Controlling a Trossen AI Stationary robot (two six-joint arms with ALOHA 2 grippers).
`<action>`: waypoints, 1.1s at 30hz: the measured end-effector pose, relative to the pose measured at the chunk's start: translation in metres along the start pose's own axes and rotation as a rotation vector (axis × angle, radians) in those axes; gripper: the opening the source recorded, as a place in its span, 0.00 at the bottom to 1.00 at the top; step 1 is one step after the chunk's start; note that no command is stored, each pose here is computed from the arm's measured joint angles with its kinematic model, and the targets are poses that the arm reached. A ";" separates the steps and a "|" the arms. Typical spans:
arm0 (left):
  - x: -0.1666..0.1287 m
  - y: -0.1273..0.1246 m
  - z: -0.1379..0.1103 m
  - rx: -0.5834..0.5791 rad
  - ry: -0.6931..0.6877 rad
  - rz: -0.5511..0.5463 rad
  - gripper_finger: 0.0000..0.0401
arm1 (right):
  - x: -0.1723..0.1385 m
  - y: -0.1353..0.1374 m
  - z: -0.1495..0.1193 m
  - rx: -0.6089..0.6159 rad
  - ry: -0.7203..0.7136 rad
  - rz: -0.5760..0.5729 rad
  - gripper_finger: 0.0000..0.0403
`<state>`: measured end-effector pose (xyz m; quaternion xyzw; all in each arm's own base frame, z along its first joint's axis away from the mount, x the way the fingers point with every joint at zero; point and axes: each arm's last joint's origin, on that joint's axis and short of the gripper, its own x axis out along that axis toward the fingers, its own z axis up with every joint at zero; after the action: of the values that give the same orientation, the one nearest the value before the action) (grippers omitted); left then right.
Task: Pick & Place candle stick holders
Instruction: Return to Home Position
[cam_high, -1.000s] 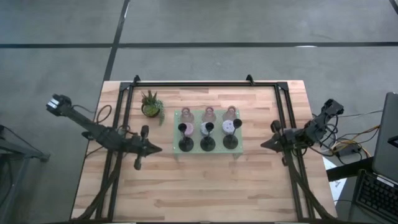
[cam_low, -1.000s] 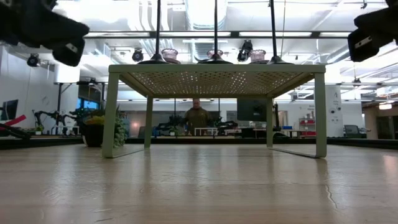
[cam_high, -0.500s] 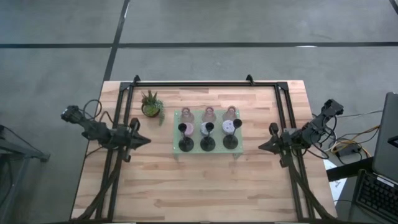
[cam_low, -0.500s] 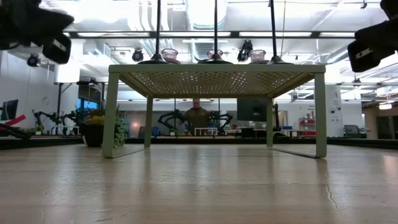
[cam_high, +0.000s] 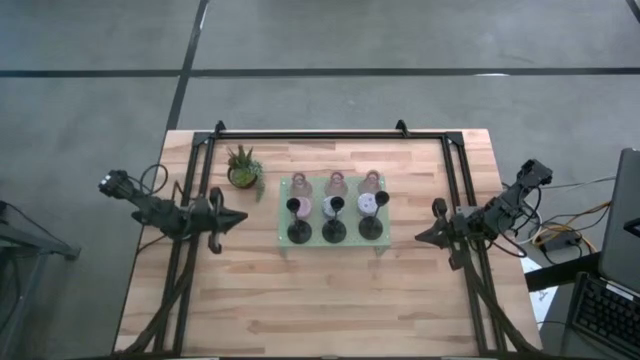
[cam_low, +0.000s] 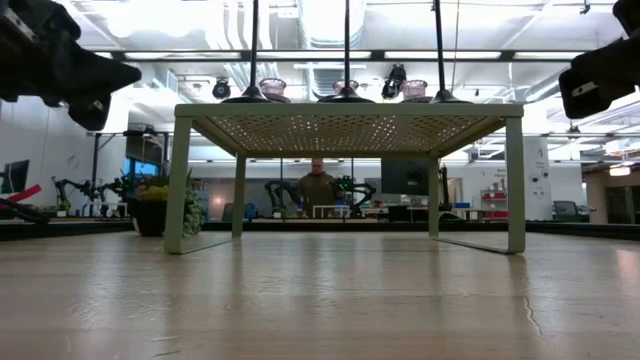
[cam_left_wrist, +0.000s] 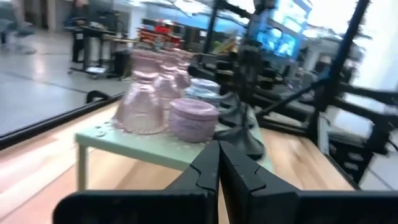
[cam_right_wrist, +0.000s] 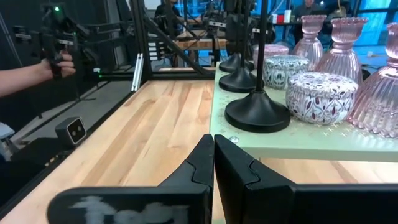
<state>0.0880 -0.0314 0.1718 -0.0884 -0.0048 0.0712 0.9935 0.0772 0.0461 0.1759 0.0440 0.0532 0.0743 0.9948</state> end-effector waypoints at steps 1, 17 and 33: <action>0.000 0.000 0.000 -0.015 -0.001 0.021 0.03 | 0.000 0.000 0.000 0.001 0.000 0.001 0.02; 0.001 0.001 -0.003 0.148 0.018 0.063 0.03 | 0.000 0.000 0.000 0.000 -0.001 0.001 0.02; 0.001 0.001 -0.003 0.149 0.018 0.061 0.03 | 0.000 0.000 0.000 0.001 -0.001 0.001 0.02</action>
<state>0.0891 -0.0305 0.1689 -0.0152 0.0123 0.1009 0.9947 0.0771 0.0461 0.1761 0.0443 0.0525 0.0747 0.9948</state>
